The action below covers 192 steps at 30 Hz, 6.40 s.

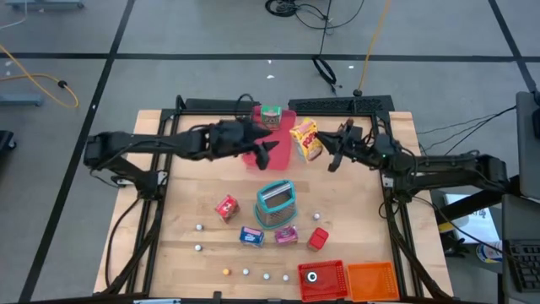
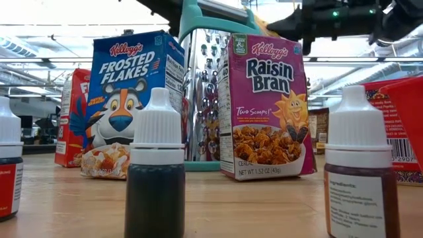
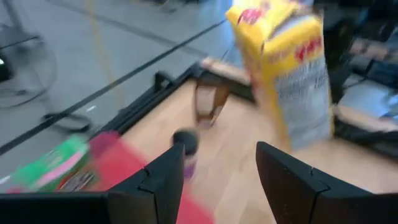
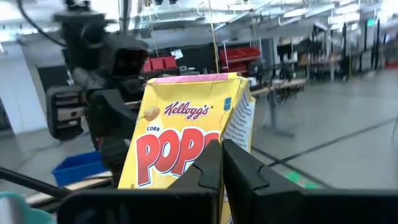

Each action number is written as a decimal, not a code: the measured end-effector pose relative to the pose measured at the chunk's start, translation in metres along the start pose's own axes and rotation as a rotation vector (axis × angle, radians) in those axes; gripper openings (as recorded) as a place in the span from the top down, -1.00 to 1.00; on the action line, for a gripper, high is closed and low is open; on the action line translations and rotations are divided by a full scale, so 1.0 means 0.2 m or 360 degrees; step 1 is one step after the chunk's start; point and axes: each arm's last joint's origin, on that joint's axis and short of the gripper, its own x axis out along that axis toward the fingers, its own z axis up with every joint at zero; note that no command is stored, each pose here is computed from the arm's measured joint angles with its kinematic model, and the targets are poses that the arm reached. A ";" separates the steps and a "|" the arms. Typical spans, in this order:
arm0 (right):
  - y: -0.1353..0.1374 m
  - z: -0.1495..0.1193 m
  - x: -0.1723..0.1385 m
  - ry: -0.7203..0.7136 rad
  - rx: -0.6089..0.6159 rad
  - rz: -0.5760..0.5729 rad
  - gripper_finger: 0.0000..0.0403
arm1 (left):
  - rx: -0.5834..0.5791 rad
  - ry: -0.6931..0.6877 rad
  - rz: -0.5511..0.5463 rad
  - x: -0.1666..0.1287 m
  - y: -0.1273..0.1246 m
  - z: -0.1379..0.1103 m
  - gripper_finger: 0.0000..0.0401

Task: Pick & Place Kitchen Items
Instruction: Put the yellow cereal box into the pink bin

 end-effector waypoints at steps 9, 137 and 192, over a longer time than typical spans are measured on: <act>0.00 0.04 0.10 -0.0005 -0.0255 -0.0147 1.00 | -0.0041 -0.0160 -0.0244 0.11 0.10 0.05 0.00; -0.01 -0.11 0.15 0.0564 -0.0611 -0.0207 0.49 | -0.0127 -0.0074 0.0716 0.68 0.50 -0.43 0.74; -0.02 -0.12 0.14 0.0614 -0.0621 -0.0219 0.49 | -0.0145 -0.0001 0.0443 0.70 0.42 -0.47 0.16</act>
